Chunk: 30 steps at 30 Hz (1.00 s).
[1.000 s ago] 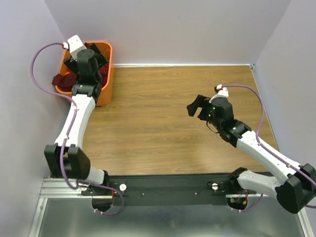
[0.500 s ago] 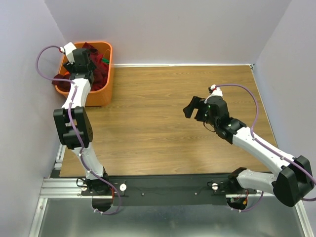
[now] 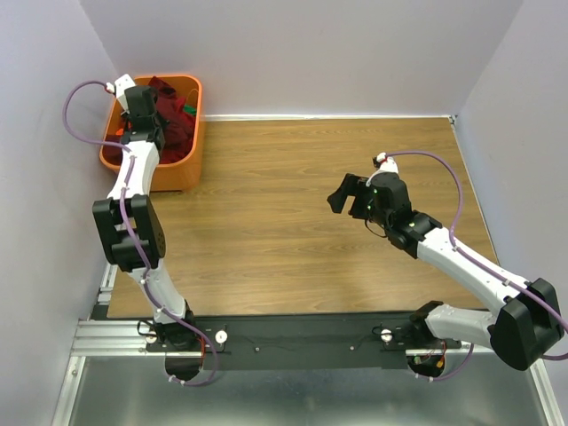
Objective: Fold and stack the t-shirts
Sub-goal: Grab the tshirt from the pile, then move the tshirt to the center of the board
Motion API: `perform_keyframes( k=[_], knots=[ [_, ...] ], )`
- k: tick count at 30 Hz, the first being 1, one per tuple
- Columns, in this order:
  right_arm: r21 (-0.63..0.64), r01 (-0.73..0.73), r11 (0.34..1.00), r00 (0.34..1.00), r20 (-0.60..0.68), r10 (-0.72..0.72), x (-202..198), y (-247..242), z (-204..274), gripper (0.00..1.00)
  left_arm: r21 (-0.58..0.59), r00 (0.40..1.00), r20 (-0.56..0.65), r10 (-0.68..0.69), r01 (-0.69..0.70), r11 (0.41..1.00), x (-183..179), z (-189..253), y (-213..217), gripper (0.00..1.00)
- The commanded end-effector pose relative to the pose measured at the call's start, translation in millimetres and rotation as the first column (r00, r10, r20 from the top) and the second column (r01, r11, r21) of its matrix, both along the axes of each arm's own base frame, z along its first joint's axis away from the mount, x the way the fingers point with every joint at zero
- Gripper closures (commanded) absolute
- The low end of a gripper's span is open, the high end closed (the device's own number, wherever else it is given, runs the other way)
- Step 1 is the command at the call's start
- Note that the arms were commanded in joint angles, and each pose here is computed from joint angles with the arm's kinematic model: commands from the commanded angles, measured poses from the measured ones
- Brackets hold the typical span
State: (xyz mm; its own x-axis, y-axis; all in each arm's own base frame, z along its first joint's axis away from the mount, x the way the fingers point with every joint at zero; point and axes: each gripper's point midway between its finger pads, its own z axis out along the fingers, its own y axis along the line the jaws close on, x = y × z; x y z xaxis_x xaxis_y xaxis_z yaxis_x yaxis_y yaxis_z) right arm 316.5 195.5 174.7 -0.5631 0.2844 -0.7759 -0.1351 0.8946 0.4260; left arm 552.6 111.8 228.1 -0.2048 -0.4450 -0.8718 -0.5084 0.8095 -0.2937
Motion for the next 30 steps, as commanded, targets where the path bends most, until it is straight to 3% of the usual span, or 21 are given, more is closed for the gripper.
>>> perform_keyframes(
  k=[1,6,10,13,20,24,28,30],
  knots=[
    [0.031,-0.018,0.999,1.000,0.021,0.018,1,6,15,0.00,0.009,0.976,0.201,-0.081,0.080,0.997,-13,101,-15,1.00],
    [0.040,-0.026,0.999,0.999,0.032,0.025,1,8,20,0.00,0.045,0.917,0.370,-0.149,0.143,0.989,-46,189,-33,1.00],
    [0.043,-0.030,0.999,0.999,0.044,0.028,3,9,26,0.00,0.111,0.809,0.511,-0.289,0.272,0.956,-78,259,-64,1.00],
    [0.044,-0.030,0.999,0.998,0.063,0.027,6,10,34,0.00,0.205,0.646,0.623,-0.441,0.409,0.889,-122,318,-108,1.00],
    [0.050,-0.047,0.998,0.992,0.121,0.041,12,13,60,0.00,0.417,0.320,0.717,-0.620,0.516,0.748,-217,408,-196,1.00],
    [0.058,-0.046,0.997,0.987,0.156,0.037,14,13,77,0.00,0.456,0.199,0.737,-0.646,0.559,0.693,-255,424,-232,1.00],
    [0.064,-0.038,0.997,0.984,0.177,0.026,13,10,84,0.00,0.419,0.175,0.737,-0.653,0.641,0.643,-254,401,-261,1.00],
    [0.067,-0.035,0.997,0.983,0.180,0.022,12,9,85,0.00,0.381,0.201,0.718,-0.666,0.687,0.618,-236,373,-278,1.00]
  ],
)
